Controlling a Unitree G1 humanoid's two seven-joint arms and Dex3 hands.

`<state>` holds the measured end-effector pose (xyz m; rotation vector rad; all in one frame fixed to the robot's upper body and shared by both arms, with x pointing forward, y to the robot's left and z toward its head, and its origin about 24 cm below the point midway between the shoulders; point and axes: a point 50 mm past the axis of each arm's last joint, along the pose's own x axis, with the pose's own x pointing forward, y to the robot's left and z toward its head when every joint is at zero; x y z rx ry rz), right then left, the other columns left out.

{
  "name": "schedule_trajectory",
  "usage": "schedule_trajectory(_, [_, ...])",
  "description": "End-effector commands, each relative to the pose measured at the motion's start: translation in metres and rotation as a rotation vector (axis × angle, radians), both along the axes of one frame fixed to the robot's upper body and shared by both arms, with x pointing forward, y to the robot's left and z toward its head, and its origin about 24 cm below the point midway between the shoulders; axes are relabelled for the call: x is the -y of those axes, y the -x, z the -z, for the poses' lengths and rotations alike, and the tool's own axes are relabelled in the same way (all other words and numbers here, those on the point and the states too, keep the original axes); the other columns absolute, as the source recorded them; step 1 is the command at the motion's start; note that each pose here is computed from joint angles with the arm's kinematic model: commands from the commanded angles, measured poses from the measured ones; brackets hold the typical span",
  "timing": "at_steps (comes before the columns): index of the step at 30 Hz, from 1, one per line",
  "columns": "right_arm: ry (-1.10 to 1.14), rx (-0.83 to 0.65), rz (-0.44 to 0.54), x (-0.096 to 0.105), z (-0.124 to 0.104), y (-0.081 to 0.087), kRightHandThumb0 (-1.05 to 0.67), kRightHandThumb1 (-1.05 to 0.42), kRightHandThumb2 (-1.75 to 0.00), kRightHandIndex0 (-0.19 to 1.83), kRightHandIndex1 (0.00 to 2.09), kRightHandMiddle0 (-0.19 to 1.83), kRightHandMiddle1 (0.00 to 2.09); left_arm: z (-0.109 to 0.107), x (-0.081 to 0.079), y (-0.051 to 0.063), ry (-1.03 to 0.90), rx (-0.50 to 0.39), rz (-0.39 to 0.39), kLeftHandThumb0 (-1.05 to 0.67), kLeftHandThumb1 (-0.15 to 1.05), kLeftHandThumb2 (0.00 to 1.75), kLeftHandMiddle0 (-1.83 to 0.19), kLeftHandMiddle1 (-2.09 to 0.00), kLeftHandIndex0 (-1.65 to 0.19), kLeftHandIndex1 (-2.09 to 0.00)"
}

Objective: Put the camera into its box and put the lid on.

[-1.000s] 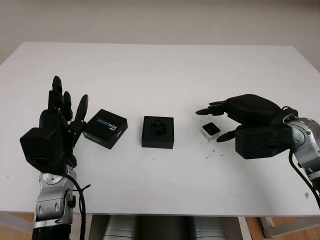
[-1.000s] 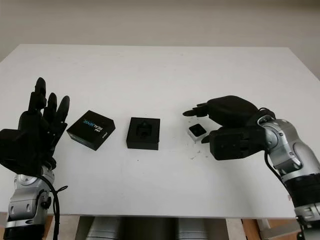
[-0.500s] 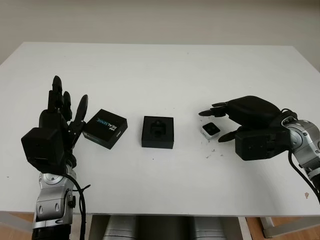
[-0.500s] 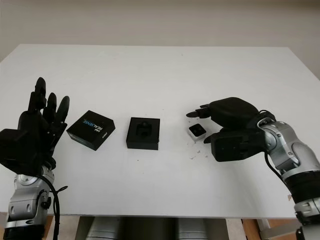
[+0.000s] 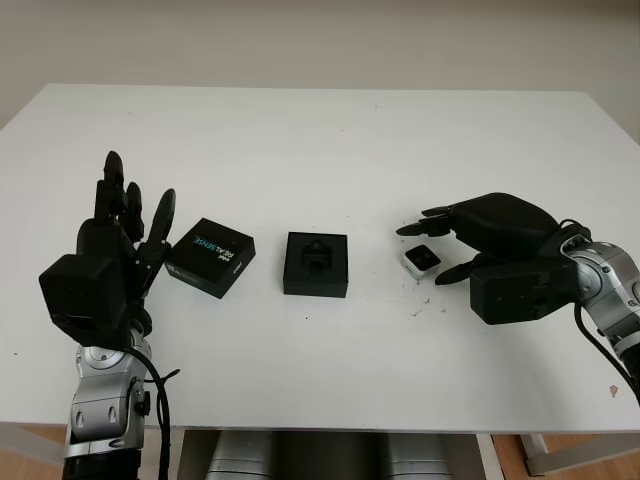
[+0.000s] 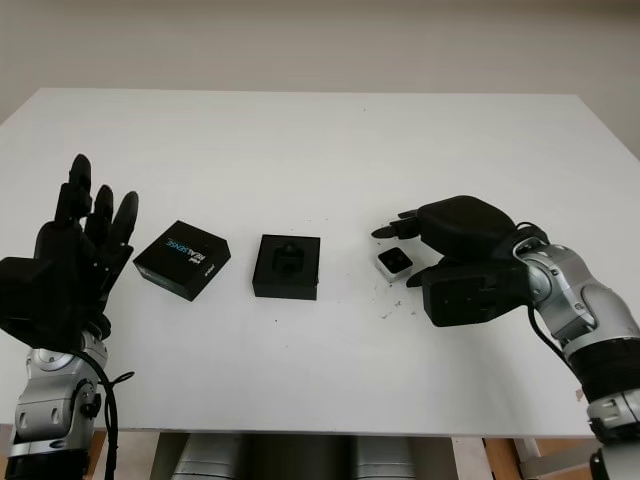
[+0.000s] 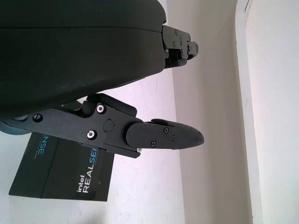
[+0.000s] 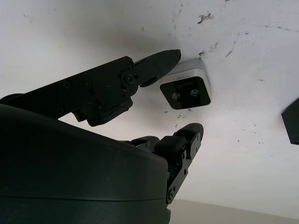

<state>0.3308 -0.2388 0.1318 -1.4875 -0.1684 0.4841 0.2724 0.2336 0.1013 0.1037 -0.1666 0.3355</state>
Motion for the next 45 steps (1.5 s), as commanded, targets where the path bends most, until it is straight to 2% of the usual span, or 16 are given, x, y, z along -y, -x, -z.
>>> schedule_trajectory(1, [-0.001,0.003,0.001,-0.001,-0.001,-0.001,-0.39,-0.87,-0.05,0.43,0.07,0.61,0.11,-0.003,-0.001,0.002,-0.009,0.013,-0.004,-0.51,1.05,0.26,-0.06,-0.05,-0.03,-0.06])
schedule_trajectory(18, [0.028,-0.015,0.008,-0.002,0.004,-0.002,-0.39,-0.87,-0.05,0.49,0.09,0.73,0.25,-0.003,-0.001,0.003,-0.008,0.012,-0.003,-0.50,1.05,0.24,-0.06,-0.05,-0.03,-0.06])
schedule_trajectory(19, [0.035,-0.021,0.012,-0.002,0.005,-0.002,-0.38,-0.88,-0.05,0.49,0.08,0.68,0.34,-0.003,-0.001,0.003,-0.009,0.010,-0.002,-0.50,1.05,0.24,-0.06,-0.05,-0.03,-0.06])
schedule_trajectory(22, [0.042,-0.026,0.016,-0.003,0.005,-0.003,-0.37,-0.88,-0.05,0.50,0.06,0.46,0.81,-0.003,-0.002,0.003,-0.011,0.005,-0.003,-0.51,1.05,0.24,-0.06,-0.05,-0.03,-0.06])
schedule_trajectory(24, [0.037,-0.027,0.019,-0.003,0.005,-0.003,-0.37,-0.89,-0.05,0.50,0.06,0.43,0.89,-0.003,-0.002,0.003,-0.013,0.005,-0.003,-0.50,1.05,0.24,-0.06,-0.05,-0.03,-0.05])
schedule_trajectory(28, [0.012,-0.021,0.023,-0.002,0.005,-0.003,-0.30,-0.93,-0.06,0.52,0.06,0.40,1.18,-0.004,-0.003,0.003,0.005,0.014,0.000,-0.50,1.05,0.23,-0.06,-0.05,-0.03,-0.06])
schedule_trajectory(36, [-0.098,-0.044,0.062,0.002,0.007,-0.003,-0.29,-0.96,-0.06,0.50,0.05,0.33,1.39,-0.004,-0.003,0.003,-0.004,0.009,-0.001,-0.49,1.05,0.22,-0.06,-0.05,-0.04,-0.06])
schedule_trajectory(45, [-0.194,-0.086,0.120,0.005,0.009,-0.004,-0.33,-0.95,-0.05,0.46,0.04,0.33,1.42,-0.004,-0.002,0.003,0.001,0.010,0.000,-0.45,1.05,0.24,-0.05,-0.05,-0.02,-0.05])
